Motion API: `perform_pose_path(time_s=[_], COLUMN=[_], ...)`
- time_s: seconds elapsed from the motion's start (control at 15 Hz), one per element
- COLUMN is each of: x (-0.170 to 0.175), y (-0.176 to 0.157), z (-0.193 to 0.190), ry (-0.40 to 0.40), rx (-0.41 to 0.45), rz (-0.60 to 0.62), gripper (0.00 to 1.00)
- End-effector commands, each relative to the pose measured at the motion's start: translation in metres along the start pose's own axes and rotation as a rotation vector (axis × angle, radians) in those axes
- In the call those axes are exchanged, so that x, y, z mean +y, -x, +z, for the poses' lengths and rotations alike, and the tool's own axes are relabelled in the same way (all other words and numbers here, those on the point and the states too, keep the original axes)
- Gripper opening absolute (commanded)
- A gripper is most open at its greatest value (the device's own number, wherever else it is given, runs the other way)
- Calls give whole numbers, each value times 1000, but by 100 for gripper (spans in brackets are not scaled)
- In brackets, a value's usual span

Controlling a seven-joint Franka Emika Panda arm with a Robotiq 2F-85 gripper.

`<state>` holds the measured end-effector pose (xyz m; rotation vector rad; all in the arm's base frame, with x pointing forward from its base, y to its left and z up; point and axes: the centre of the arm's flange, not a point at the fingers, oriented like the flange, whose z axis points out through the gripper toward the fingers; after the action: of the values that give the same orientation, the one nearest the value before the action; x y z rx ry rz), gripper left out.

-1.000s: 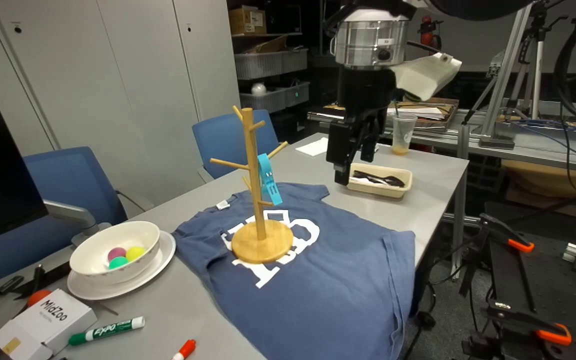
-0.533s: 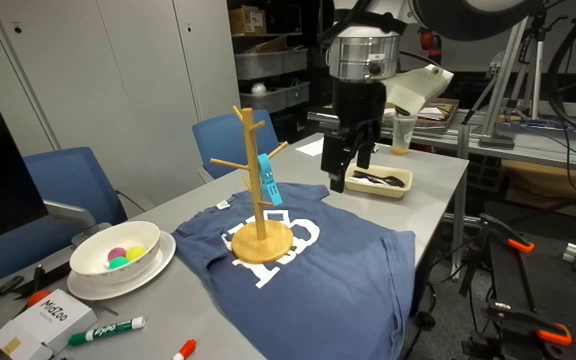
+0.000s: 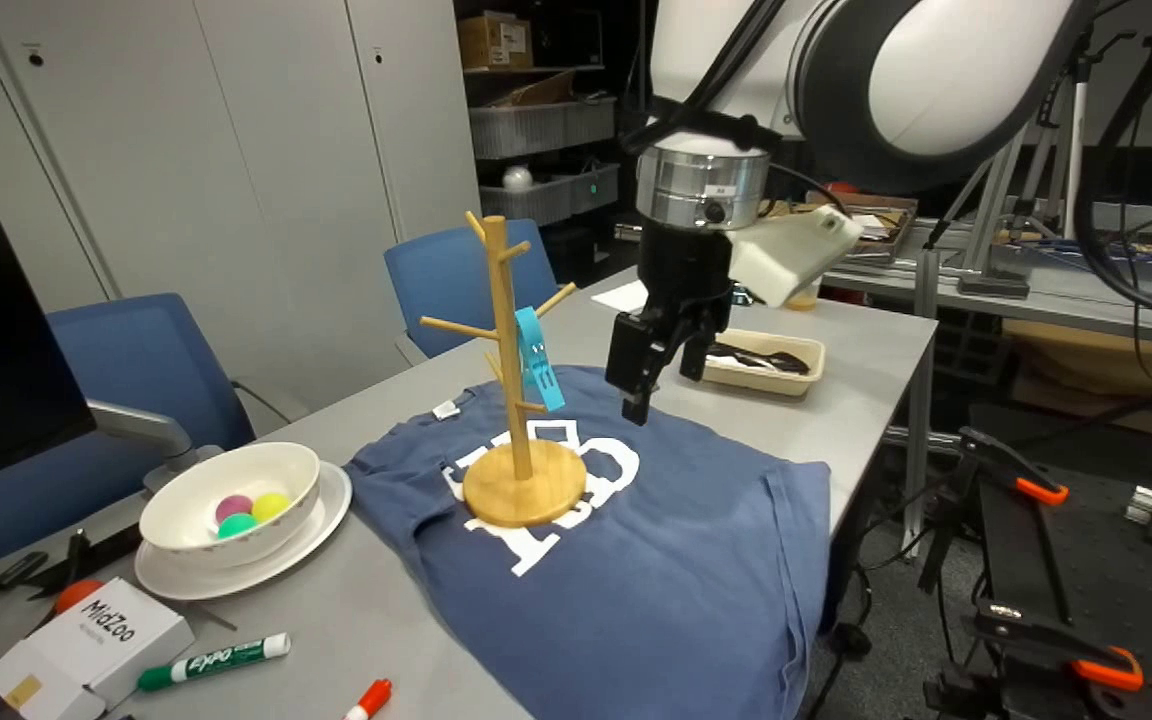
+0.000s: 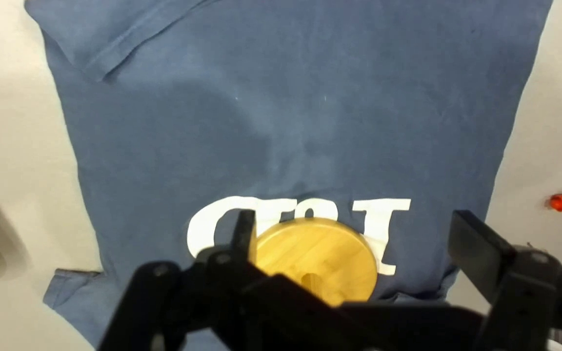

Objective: Unhang the blue object from the hanger

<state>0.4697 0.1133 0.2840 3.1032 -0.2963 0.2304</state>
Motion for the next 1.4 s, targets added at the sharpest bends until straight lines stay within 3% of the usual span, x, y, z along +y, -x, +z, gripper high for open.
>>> perform_pose_path(time_s=[0.0, 0.67, 0.87, 1.33], x=[-6, 12, 19, 16], y=[-16, -53, -51, -53], z=[25, 47, 35, 48], ry=[6, 52, 64, 79], rx=[99, 302, 278, 282], rz=[24, 37, 23, 34], gripper=[100, 100, 100, 100])
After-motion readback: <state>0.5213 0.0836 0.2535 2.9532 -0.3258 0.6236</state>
